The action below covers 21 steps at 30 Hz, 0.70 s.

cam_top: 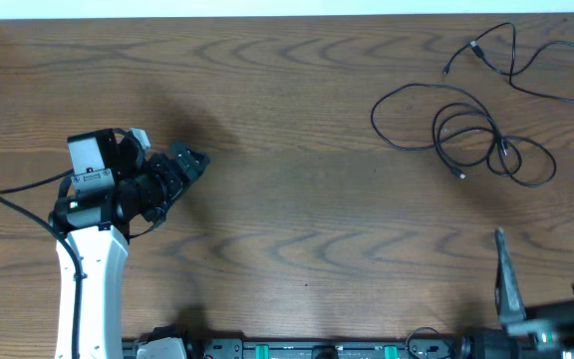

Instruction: Untangle cables

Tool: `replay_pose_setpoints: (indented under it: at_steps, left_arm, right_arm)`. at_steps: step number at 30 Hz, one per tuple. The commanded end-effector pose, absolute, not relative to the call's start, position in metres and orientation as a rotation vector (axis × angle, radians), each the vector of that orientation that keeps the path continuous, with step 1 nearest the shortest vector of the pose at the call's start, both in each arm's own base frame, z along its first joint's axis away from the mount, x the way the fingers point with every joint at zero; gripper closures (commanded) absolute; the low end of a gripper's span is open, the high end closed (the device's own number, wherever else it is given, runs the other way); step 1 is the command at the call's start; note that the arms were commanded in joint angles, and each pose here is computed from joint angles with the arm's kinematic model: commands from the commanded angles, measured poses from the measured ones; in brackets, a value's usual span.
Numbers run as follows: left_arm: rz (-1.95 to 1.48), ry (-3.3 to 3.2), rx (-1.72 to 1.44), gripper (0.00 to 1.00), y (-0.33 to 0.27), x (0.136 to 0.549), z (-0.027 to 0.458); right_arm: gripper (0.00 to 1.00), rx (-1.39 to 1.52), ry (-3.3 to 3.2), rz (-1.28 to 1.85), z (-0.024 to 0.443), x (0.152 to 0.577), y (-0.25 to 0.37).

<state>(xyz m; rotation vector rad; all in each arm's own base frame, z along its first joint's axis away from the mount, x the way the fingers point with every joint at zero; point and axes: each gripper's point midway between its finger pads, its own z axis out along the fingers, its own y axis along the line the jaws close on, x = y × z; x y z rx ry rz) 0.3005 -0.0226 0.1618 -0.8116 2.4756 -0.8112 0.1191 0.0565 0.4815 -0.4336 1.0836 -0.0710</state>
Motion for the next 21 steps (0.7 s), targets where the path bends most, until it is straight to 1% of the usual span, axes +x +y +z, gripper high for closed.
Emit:
replay_pose_setpoints:
  at_steps: [1,8,14,21]
  left_arm:
    - [-0.818,2.461,-0.793,0.04,-0.023,0.301,0.168]
    - [-0.818,2.461,-0.793,0.04,-0.023,0.301,0.168]
    - [-0.818,2.461,-0.793,0.04,-0.023,0.301,0.168]
    - [-0.818,2.460,-0.793,0.03,-0.023,0.301,0.168]
  right_arm:
    - [0.01,-0.438,1.030,-0.100,0.486,0.094,0.059]
    - [0.01,-0.460,0.972,-0.117,0.488,0.058,0.065]
    - [0.01,-0.484,0.974,-0.084,0.486,0.056,0.067]
    - [0.01,-0.488,1.058,-0.059,0.468,0.066,0.067]
